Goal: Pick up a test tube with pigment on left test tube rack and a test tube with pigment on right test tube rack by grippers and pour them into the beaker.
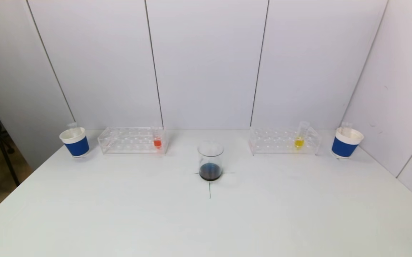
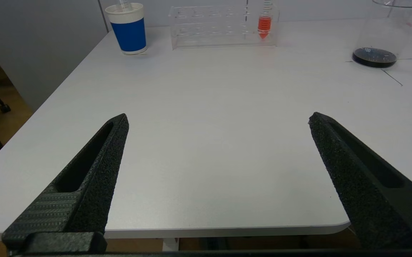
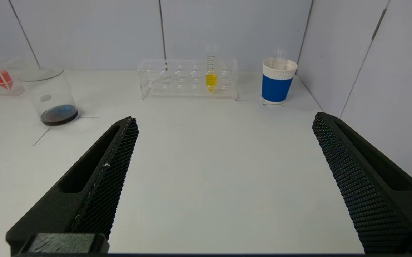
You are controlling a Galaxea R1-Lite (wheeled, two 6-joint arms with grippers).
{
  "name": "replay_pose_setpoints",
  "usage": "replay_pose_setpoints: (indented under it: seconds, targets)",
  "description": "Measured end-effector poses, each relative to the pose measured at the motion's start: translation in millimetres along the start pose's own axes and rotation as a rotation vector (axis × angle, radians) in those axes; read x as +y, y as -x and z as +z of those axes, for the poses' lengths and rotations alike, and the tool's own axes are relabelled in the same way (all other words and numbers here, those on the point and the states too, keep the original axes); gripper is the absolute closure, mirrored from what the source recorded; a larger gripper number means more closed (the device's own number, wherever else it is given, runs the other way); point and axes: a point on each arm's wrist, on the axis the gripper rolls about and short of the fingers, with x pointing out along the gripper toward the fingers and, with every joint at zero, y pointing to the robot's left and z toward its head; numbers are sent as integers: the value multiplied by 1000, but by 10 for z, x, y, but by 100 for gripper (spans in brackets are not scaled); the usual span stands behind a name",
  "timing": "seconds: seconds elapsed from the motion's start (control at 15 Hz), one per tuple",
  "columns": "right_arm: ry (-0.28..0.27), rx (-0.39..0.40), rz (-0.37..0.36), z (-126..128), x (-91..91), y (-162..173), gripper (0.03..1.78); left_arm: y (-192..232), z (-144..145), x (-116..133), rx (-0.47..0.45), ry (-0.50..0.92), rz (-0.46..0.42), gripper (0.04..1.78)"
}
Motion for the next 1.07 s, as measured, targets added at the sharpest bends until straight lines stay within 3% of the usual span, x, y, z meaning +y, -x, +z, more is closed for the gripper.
replay_pose_setpoints:
  seconds: [0.2,0.33,0.73,0.87,1.07]
  targets:
    - [4,-35,29,-197,4,137,4,0,0,0,0,0,0,6]
    - [-6,-11,37,-333,3,202,4,0,0,0,0,0,0,6]
    - [9,-143,43,-453,2,180,4,0,0,0,0,0,0,6]
    - [17,-104,40,-516,1,169,4,0,0,0,0,0,0,6]
    - [119,-44,14,-585,-5,163,4,0,0,0,0,0,0,6]
